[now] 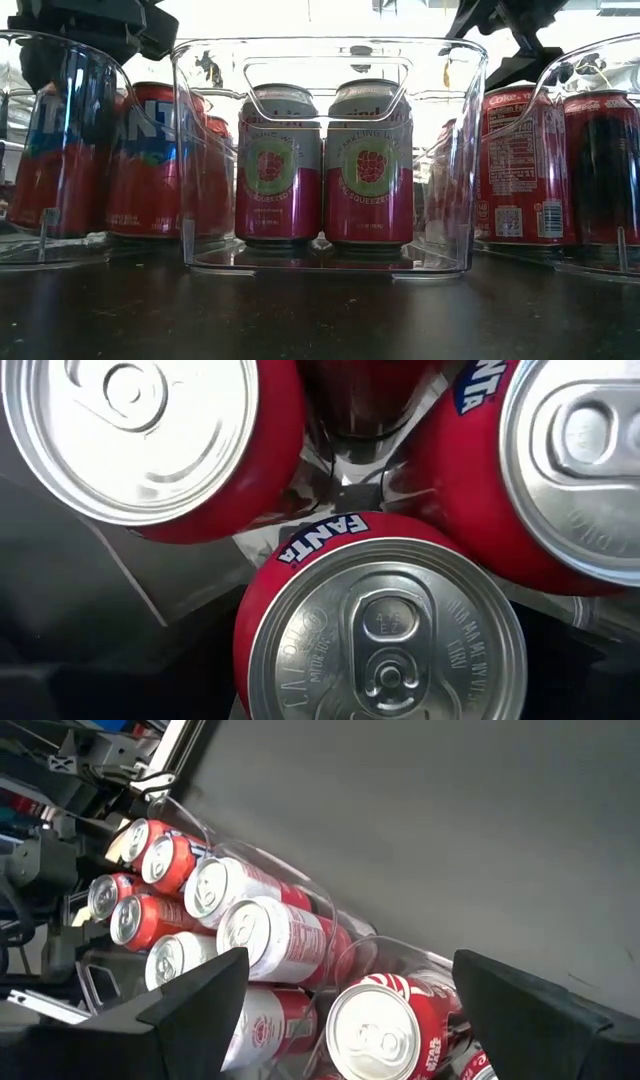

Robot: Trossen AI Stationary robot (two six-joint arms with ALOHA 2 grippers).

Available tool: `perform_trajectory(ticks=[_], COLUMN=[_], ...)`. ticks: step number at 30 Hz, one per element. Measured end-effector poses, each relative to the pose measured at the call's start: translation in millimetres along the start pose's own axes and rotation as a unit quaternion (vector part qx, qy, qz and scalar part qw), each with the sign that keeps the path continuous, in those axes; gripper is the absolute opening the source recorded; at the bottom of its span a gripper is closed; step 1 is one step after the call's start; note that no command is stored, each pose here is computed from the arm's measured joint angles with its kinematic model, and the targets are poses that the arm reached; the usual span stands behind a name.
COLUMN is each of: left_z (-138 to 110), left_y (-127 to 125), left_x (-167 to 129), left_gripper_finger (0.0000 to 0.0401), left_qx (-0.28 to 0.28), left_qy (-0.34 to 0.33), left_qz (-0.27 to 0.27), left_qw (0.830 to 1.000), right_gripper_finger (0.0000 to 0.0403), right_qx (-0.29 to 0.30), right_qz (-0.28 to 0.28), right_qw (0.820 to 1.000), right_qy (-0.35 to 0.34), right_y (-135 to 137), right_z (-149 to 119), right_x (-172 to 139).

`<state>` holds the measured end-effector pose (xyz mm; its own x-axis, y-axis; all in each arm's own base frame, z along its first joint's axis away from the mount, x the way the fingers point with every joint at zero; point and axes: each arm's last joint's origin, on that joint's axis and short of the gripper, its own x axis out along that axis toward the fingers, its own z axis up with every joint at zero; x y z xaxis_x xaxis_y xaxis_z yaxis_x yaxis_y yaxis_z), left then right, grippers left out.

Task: Sort soda cans
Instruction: Put the orange soda can into the left transparent bin

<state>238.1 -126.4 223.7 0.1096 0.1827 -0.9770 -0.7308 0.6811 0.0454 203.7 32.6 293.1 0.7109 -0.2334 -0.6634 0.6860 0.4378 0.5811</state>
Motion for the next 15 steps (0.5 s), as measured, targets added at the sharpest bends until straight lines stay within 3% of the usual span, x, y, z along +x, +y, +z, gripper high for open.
perform_trajectory(ticks=[15], left_z=[1.5], left_y=[-0.1], left_x=[-0.3], left_gripper_finger=[0.0334], left_qx=[0.015], left_qy=[-0.023], left_qz=[0.004], left_qw=[1.0], right_gripper_finger=[0.0343], right_qx=[-0.019], right_qz=[0.01], right_qw=[1.0], right_qy=[0.007], right_y=[2.5], right_z=[-4.7], right_x=[-2.0])
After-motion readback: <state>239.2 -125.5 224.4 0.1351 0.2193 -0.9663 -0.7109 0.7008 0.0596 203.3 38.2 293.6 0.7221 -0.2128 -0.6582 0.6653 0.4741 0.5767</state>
